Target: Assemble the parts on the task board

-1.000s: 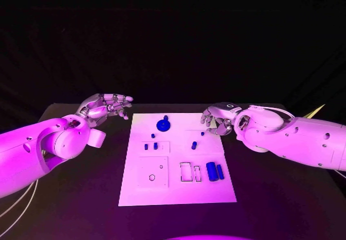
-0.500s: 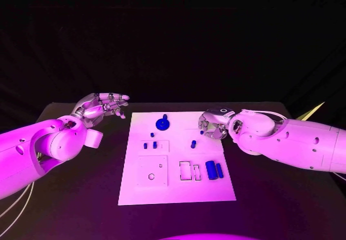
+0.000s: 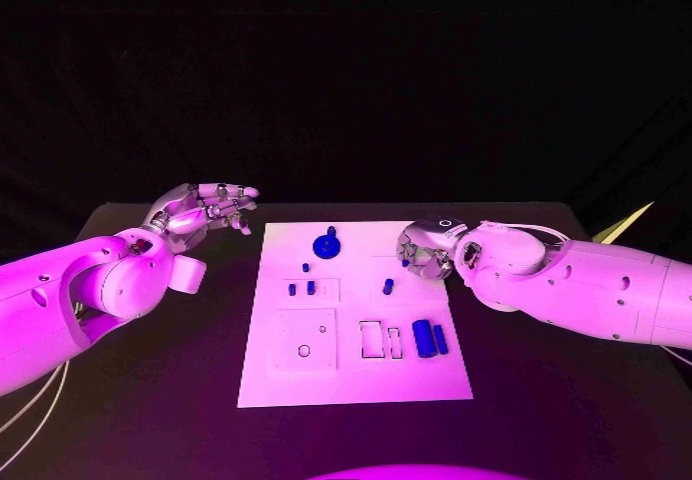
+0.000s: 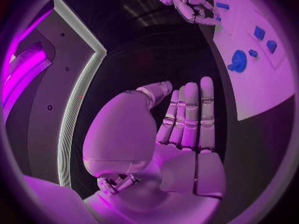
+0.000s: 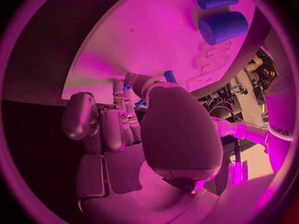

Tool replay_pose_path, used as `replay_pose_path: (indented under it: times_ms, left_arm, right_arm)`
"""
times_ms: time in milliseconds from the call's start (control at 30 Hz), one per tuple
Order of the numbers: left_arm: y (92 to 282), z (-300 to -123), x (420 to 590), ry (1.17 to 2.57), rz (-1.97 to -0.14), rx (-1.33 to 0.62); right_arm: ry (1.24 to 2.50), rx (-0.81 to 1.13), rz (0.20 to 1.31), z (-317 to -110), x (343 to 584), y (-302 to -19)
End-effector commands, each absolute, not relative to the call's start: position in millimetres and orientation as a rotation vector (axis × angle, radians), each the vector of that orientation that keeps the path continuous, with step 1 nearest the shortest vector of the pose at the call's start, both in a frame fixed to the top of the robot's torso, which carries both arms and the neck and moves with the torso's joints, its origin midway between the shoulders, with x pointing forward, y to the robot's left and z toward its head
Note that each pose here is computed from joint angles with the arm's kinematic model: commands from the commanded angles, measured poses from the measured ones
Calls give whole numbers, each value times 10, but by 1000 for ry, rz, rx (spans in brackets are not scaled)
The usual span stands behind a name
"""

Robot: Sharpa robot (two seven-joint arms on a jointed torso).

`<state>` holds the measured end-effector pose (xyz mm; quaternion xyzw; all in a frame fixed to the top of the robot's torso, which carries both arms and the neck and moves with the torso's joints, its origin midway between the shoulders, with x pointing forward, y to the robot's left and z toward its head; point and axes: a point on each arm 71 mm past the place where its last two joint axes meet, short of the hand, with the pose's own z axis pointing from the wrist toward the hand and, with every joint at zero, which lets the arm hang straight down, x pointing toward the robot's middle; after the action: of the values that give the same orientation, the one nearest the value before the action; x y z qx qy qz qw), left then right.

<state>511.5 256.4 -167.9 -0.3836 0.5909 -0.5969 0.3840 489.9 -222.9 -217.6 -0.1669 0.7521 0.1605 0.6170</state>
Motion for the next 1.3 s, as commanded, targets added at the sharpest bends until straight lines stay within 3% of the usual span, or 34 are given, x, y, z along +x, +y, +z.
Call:
replay_pose_path:
  times_ms: [33,800,1300]
  left_arm:
    - [2549,-1669,5109,1504,-1528,-977]
    - [2564,-1663,5085,1507,-1524,-985]
    - [2572,-1666,5088,1508,-1519,-988]
  right_arm:
    - [1736,-387,373,-2219,4889,-2213]
    - [1731,-399,308,-2297,4894,-2115]
    - [1611,-369,338,-2206,4841,-2074]
